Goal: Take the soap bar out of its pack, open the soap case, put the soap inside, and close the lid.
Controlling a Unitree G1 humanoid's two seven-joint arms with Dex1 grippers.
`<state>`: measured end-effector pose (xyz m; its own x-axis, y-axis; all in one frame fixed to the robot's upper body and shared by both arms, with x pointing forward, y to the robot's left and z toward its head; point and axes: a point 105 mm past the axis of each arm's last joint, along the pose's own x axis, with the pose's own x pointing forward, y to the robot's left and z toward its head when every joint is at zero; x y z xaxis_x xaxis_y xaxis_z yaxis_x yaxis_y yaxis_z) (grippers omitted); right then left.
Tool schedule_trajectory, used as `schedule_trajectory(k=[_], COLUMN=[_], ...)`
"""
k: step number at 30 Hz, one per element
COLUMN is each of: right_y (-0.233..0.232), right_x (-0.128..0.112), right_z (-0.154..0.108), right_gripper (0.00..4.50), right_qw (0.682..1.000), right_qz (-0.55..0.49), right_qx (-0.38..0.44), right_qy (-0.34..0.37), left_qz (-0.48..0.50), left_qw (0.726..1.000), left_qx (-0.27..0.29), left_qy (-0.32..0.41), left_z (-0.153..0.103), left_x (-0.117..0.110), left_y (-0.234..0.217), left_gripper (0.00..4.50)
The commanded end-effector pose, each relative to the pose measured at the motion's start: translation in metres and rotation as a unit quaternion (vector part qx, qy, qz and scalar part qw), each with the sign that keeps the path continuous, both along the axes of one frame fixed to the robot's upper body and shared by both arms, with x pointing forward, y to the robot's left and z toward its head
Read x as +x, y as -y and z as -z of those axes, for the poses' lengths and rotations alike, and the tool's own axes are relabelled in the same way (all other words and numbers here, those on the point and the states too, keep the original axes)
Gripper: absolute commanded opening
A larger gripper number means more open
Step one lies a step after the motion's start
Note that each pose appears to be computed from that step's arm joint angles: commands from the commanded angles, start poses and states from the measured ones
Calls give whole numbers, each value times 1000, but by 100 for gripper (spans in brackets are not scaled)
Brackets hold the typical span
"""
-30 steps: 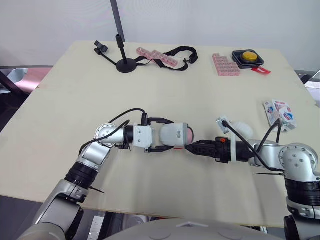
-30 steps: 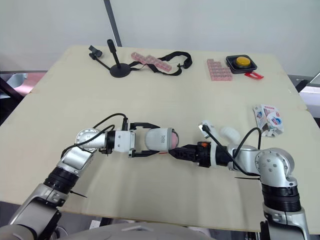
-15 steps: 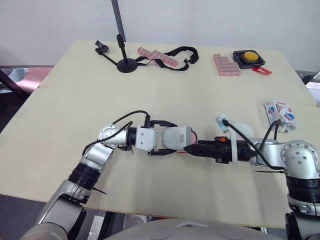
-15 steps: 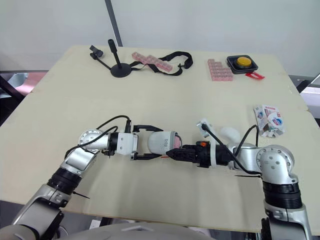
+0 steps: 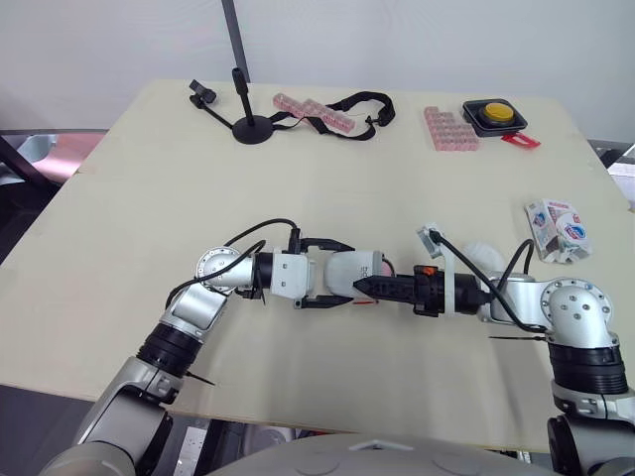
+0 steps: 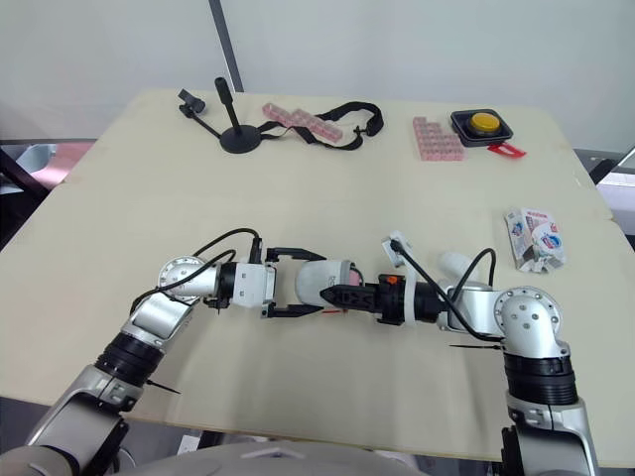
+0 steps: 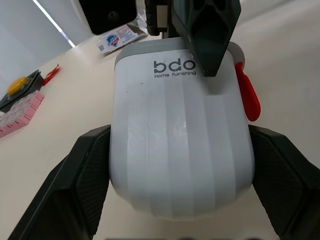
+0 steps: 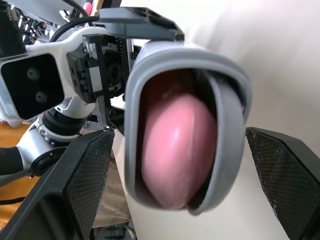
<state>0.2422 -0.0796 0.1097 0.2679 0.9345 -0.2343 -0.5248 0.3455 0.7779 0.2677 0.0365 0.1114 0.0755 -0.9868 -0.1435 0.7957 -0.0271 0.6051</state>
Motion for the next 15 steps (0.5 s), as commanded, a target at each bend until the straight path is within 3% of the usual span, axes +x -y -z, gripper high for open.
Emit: schedule_trajectory(k=[1, 2, 4, 15], right_y=[-5, -5, -6, -3], right_x=[1, 2, 2, -1], right_z=[-9, -8, -8, -7], right_gripper=[448, 448, 394, 394], right_qw=[1000, 1000, 1000, 1000], right_qz=[-5, -5, -5, -3], right_qx=[21, 20, 19, 22], right_qy=[10, 10, 10, 8], left_qz=[7, 6, 5, 5], left_qw=[1000, 1000, 1000, 1000], left_qx=[-20, -19, -18, -17], left_qy=[16, 16, 15, 15], left_z=[-11, -11, -11, -10], left_x=[-3, -3, -3, -3], left_y=[2, 2, 2, 2], left_gripper=[348, 348, 348, 348])
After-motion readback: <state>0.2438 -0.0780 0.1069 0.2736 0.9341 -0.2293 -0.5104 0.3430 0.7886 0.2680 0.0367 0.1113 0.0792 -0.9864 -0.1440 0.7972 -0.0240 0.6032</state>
